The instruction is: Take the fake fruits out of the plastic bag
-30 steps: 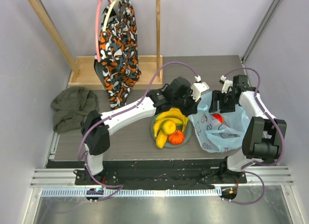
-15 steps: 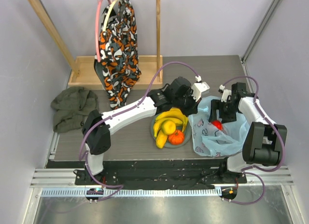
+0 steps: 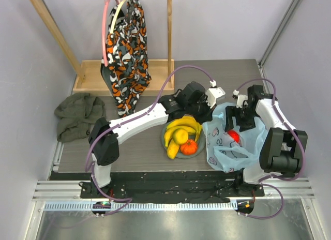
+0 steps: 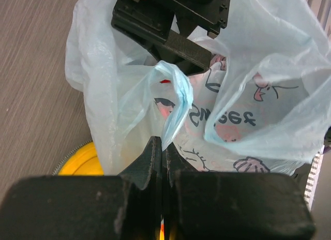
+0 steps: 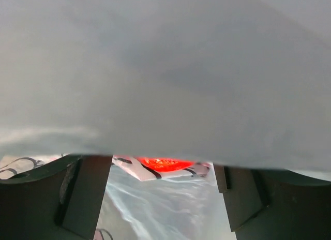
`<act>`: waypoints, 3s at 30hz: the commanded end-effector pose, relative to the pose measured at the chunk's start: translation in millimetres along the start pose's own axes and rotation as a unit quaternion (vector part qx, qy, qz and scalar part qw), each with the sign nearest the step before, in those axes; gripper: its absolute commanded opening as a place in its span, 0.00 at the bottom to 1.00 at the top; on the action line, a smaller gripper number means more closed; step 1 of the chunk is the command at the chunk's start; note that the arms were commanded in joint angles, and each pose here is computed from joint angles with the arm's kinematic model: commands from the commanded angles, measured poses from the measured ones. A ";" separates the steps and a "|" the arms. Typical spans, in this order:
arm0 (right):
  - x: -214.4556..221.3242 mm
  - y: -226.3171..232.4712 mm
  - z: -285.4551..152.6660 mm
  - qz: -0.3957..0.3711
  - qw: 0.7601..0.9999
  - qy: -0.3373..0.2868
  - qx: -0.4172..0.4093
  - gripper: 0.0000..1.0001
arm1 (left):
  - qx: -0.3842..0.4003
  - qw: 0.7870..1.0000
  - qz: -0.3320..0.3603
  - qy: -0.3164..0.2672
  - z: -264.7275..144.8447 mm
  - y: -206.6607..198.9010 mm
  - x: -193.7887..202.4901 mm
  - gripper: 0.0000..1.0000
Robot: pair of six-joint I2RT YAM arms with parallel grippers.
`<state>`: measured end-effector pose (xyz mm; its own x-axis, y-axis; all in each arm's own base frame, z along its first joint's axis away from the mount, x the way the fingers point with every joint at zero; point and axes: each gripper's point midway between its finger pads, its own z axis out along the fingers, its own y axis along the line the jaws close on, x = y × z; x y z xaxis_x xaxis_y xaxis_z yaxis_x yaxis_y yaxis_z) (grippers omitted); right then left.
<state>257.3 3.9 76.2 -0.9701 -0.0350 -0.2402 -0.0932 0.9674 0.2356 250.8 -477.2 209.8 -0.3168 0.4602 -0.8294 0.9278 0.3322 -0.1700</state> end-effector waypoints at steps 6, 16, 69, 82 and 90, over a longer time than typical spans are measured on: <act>18.0 -7.1 9.4 -0.068 0.993 0.093 0.025 0.79 | 0.008 0.999 0.023 -0.033 3.7 -6.9 -27.4 0.00; 5.9 -9.8 -3.0 -0.103 0.990 0.084 0.037 0.49 | 0.007 0.999 0.031 -0.036 7.4 -8.3 -30.4 0.00; 23.9 -20.9 21.7 -0.183 0.980 0.072 0.006 0.52 | 0.013 0.998 0.044 -0.046 12.7 -8.8 -41.1 0.00; -72.2 -35.8 -86.9 -0.140 0.984 -0.108 0.018 0.40 | -0.048 0.993 0.075 -0.077 19.0 16.3 -69.9 0.00; -146.9 -7.1 -160.8 -0.152 0.961 -0.228 -0.027 0.40 | -0.263 0.946 0.076 -0.172 -23.1 129.4 -142.9 0.00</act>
<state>347.0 -58.9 197.2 -0.8043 -0.2137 -0.5545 -0.3216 0.9412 0.1038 335.2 -514.5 250.2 -0.1449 0.3843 -0.9117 0.8775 0.4756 0.0610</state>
